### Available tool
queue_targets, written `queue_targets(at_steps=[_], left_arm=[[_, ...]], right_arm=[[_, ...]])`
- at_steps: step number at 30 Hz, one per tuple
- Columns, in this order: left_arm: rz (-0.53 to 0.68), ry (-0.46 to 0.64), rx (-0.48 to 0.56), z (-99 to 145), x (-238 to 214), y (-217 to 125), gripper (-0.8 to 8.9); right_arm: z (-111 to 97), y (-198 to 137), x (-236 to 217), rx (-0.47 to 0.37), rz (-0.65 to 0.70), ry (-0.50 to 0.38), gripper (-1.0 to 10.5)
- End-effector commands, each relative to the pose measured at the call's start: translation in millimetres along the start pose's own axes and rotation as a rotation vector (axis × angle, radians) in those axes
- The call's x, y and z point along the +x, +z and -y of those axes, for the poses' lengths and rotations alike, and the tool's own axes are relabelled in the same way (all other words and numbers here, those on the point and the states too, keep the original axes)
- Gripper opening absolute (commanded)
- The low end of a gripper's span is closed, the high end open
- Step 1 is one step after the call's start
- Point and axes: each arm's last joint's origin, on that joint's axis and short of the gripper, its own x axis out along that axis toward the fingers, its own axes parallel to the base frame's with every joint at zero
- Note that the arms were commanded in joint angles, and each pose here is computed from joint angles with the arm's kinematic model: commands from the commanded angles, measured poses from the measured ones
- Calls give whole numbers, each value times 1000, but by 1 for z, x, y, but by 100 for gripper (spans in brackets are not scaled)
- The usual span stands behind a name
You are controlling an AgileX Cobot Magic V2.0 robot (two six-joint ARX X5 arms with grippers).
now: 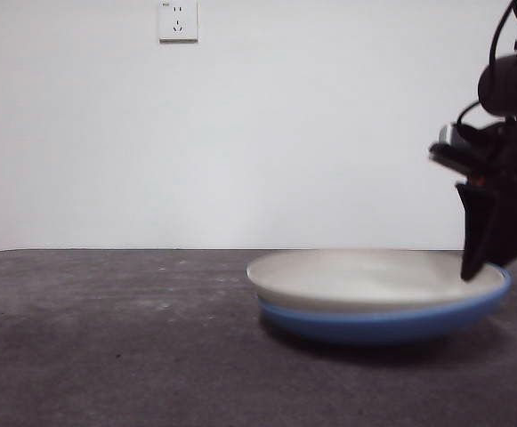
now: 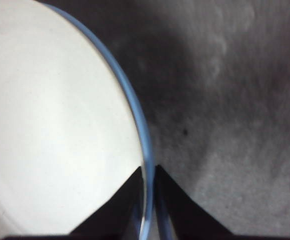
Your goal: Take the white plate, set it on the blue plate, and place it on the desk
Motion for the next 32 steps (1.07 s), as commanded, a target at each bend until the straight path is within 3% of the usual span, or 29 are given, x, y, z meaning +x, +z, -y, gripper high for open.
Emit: queue_targets(at_steps=[1,14,20,24,32], left_arm=[[13,-1,7,1,-1,3,656],[14,-1,7,1,-1,3,656],[17,-1,12,1,-1,3,656],[17,-1,12,1,-1,3,656],[17,-1,11,1,-1,3,656]], right_arm=[[-14,9,-11,-4,35,44,7],[-79,9,7,-67,42,134,7],[-99,6,31,-78,20,154,7],[-100,4,46,-79,13,83,7],[-94,6,67,-58,-18,55,7]])
